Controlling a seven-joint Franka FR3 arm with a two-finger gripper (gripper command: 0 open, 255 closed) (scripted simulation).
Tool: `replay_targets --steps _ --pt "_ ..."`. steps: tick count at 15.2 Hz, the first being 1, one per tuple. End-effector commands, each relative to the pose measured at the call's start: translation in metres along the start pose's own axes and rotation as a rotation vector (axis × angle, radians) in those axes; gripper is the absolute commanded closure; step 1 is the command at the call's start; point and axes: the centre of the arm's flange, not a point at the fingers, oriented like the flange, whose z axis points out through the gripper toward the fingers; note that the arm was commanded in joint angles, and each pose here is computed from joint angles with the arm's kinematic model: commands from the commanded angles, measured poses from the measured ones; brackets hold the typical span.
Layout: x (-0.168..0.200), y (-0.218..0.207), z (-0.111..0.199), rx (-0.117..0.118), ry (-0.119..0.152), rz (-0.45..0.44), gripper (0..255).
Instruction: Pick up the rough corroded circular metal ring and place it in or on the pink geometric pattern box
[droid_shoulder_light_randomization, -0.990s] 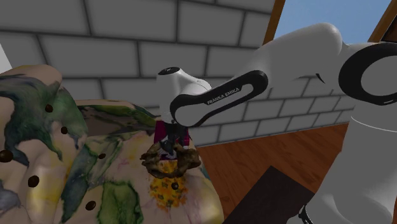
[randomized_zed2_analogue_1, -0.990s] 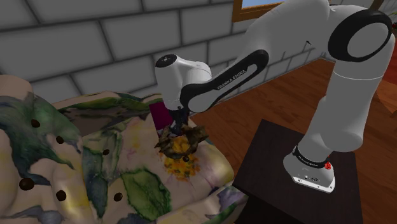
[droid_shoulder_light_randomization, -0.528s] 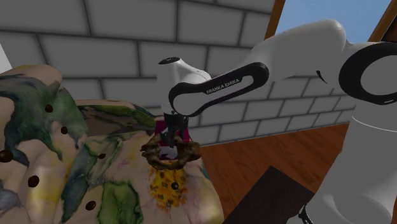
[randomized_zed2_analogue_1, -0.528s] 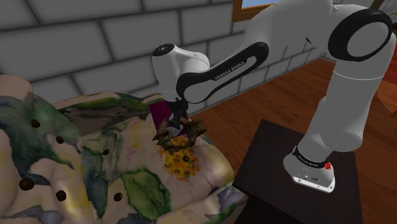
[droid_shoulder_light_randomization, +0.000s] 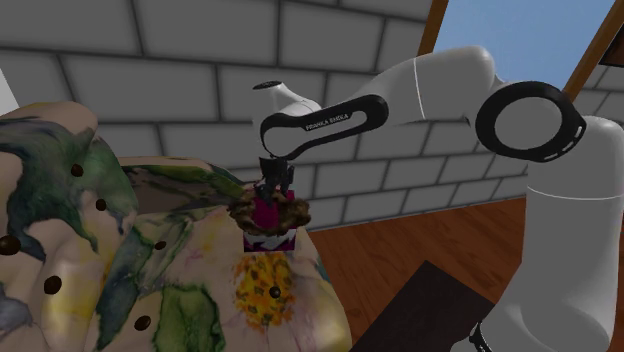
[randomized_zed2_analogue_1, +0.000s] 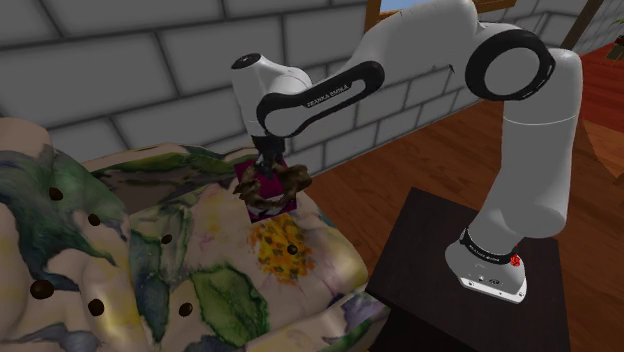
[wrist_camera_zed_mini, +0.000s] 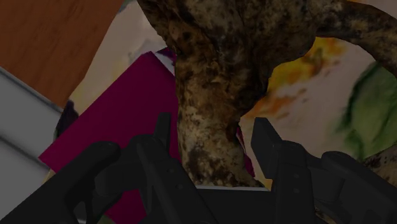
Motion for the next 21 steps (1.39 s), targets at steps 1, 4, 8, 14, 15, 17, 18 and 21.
replay_targets --steps 1,4,8,14,15,17,18,21 --pt "0.018 0.019 0.003 0.000 0.001 -0.001 255" --pt "0.046 0.047 0.006 0.000 0.001 -0.001 255" --pt "0.083 0.084 0.010 0.000 0.001 -0.001 255" --pt "0.122 0.121 0.025 0.000 0.001 -0.001 255" --pt "0.122 0.121 0.030 0.000 0.001 -0.001 255" --pt "0.122 0.120 0.041 0.000 0.001 -0.001 255" --pt "0.122 0.119 0.046 0.000 0.001 -0.001 255" --pt "0.123 0.117 0.062 0.000 0.001 -0.001 255"
